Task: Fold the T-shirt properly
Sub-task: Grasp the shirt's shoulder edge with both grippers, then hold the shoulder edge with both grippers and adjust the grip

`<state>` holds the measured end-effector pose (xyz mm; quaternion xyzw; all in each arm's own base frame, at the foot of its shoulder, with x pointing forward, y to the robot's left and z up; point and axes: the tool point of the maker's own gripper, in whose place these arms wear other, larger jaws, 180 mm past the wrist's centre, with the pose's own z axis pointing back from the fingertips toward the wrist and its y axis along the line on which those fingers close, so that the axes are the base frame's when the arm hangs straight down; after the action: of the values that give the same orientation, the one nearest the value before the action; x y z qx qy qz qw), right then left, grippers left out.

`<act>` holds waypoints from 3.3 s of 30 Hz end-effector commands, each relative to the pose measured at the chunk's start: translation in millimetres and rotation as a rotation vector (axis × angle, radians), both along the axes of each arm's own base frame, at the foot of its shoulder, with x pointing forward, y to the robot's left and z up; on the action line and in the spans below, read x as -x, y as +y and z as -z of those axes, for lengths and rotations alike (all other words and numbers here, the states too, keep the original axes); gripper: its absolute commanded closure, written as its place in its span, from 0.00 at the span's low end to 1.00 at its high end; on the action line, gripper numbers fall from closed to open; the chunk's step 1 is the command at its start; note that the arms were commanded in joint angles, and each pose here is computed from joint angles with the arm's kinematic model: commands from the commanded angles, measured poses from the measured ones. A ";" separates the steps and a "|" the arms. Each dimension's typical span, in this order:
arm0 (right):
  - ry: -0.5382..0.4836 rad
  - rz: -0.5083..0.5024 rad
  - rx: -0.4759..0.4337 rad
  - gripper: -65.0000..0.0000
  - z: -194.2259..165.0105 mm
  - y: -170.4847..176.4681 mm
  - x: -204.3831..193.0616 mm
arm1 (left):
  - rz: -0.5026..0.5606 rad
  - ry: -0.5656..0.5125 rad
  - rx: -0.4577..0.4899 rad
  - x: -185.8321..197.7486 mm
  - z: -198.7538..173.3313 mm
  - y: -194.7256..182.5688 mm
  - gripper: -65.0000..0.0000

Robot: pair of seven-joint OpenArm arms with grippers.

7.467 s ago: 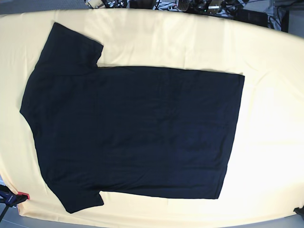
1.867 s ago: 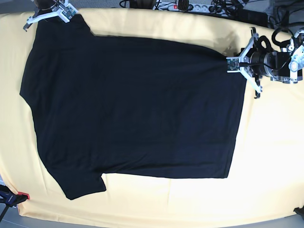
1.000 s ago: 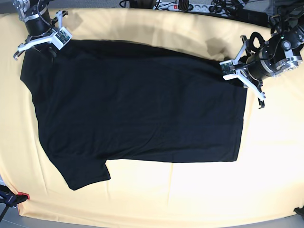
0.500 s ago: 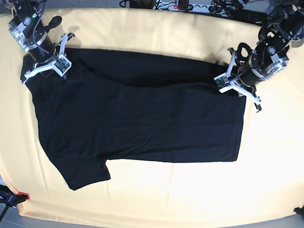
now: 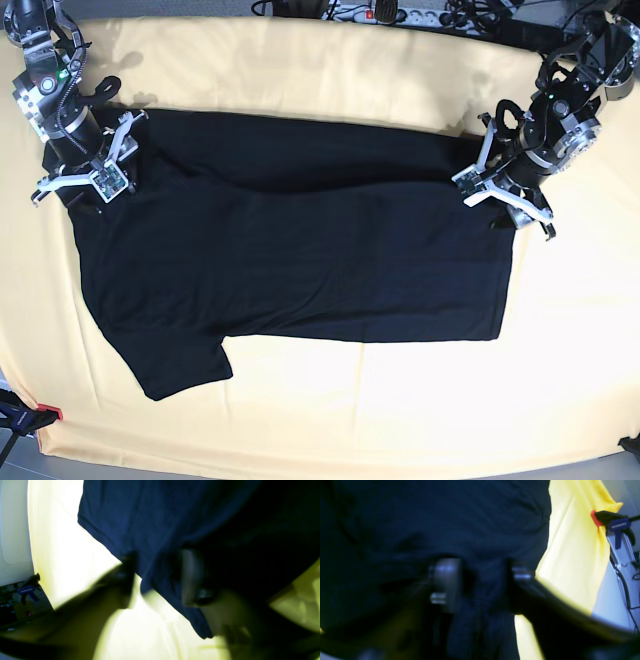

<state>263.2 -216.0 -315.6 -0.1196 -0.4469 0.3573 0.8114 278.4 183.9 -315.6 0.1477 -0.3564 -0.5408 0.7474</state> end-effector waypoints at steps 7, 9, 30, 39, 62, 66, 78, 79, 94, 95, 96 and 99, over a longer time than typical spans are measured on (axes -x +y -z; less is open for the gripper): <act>0.190 -0.112 0.050 0.33 10.8 12.8 25.9 | 0.054 0.104 -0.138 16.2 0.5 16.7 0.31; 0.253 -0.147 0.065 0.33 14.5 16.2 38.4 | 0.112 0.171 -0.132 29.1 1.7 12.5 0.31; 0.422 -0.204 0.154 0.33 28.8 4.4 77.2 | 0.250 0.254 -0.115 36.0 27.6 27.8 0.31; 0.370 -0.153 0.179 0.33 24.4 -3.8 67.4 | 0.243 0.205 -0.131 26.8 29.8 27.9 0.45; 0.459 -0.098 0.157 0.43 58.7 -30.5 77.8 | 0.217 0.067 -0.108 14.1 -3.6 4.4 0.94; 0.496 -0.098 0.186 0.43 62.0 -35.5 83.5 | 0.217 0.067 -0.109 14.1 -3.5 4.5 0.94; 0.544 -0.171 0.185 0.42 52.4 -17.7 93.3 | 0.216 0.068 -0.109 14.3 -3.4 4.7 0.94; 0.548 -0.170 0.181 0.42 52.6 -17.4 94.0 | 0.216 0.068 -0.109 14.3 -3.4 4.6 0.94; 0.583 -0.224 0.201 0.42 41.7 -14.1 99.6 | 0.216 0.072 -0.103 14.8 -3.2 4.0 0.94; 0.573 -0.225 0.190 0.42 40.9 -12.3 98.1 | 0.216 0.071 -0.103 14.7 -3.3 3.9 0.94; 0.561 -0.222 0.178 0.42 40.3 -10.7 96.1 | 0.216 0.071 -0.103 14.7 -3.3 3.9 0.94; 0.525 -0.222 0.160 0.42 42.9 -11.9 89.7 | 0.216 0.072 -0.103 14.8 -3.2 4.0 0.94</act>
<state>169.2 -223.7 -363.2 -0.0266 -0.2000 0.4932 0.8462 256.4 185.1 -323.2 0.1133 -0.3048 -0.6407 0.6955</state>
